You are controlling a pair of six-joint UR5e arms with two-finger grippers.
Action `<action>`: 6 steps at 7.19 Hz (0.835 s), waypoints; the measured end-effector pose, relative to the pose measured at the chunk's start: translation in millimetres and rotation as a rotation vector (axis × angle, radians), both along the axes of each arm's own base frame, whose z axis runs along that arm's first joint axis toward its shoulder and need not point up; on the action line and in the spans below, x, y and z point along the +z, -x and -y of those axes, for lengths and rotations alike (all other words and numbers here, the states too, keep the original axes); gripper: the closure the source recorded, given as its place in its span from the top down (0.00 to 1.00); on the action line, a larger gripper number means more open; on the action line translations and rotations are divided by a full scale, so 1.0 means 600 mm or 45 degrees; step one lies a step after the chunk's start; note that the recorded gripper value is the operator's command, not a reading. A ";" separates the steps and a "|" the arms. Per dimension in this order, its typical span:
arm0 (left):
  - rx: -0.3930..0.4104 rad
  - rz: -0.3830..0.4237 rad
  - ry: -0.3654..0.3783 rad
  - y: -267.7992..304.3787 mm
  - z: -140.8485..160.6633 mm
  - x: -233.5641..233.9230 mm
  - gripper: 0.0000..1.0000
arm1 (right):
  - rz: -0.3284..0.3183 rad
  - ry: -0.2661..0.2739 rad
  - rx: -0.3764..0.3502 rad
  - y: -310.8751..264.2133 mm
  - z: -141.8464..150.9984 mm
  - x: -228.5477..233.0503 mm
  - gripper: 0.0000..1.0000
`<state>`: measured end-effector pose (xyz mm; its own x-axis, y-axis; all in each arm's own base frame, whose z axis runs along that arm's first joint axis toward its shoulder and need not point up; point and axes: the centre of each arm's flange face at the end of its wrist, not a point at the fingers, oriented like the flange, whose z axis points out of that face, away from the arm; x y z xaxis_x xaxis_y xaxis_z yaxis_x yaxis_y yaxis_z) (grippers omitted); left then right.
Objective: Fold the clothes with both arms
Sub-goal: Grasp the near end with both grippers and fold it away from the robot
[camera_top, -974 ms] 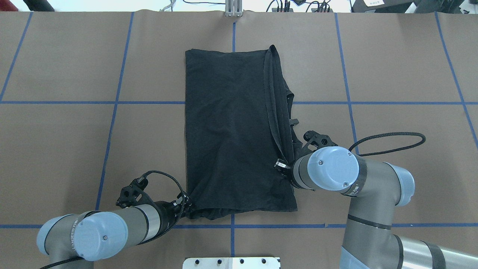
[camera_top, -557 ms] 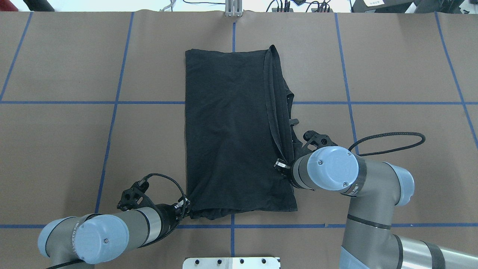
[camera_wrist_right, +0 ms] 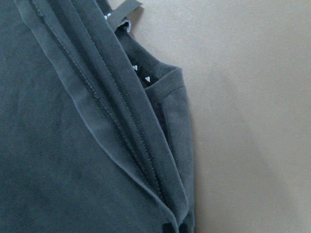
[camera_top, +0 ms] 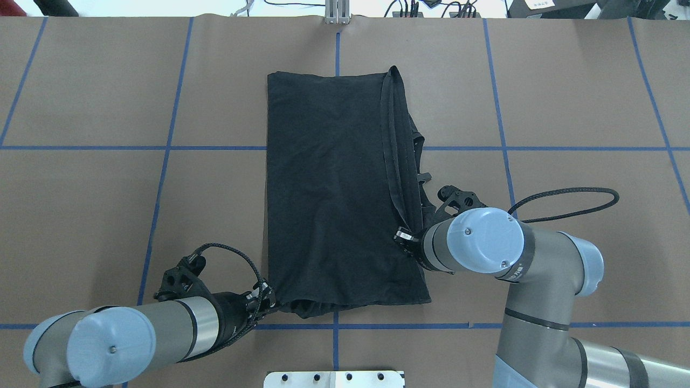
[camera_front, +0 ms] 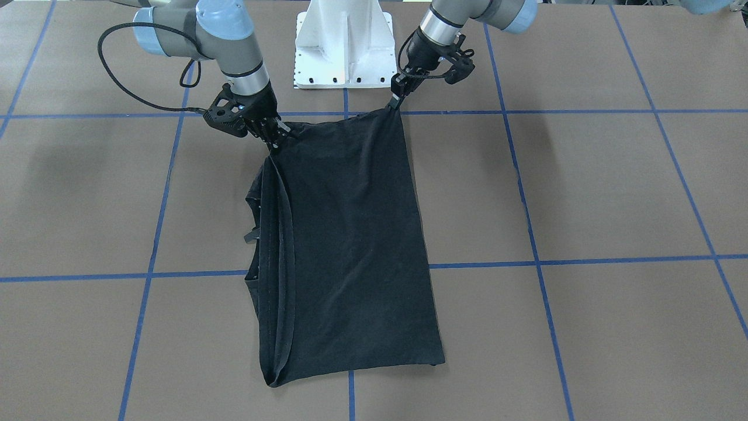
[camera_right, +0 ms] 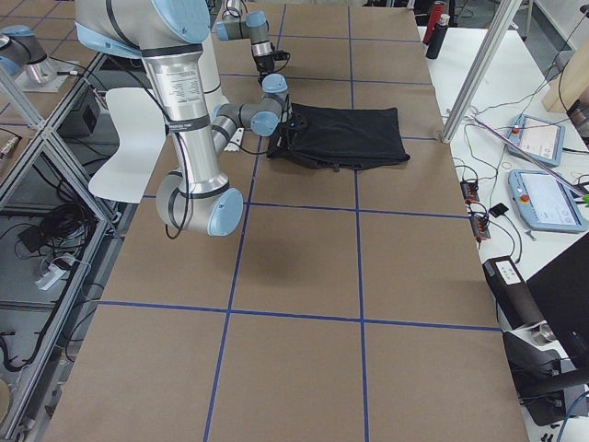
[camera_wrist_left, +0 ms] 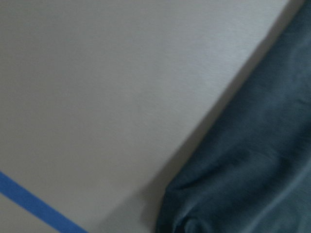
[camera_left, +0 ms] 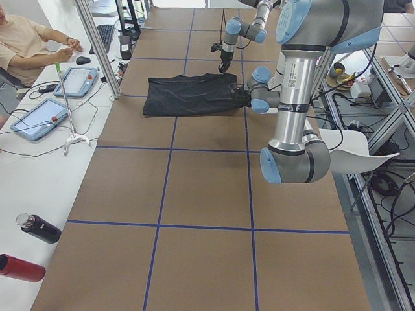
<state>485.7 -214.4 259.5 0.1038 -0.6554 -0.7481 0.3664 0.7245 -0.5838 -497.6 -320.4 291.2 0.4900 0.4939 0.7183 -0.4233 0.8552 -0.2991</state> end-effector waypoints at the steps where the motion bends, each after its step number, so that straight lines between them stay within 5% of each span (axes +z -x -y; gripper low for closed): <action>1: 0.003 -0.030 -0.002 0.033 0.009 -0.031 0.00 | 0.028 0.020 -0.007 -0.017 0.010 -0.011 0.00; 3: -0.071 -0.075 -0.040 0.093 0.096 -0.086 0.00 | 0.071 0.085 0.008 -0.065 0.064 -0.021 0.00; 6: -0.151 0.008 -0.160 0.135 0.268 -0.121 0.00 | 0.114 0.168 0.046 -0.094 0.174 -0.044 0.00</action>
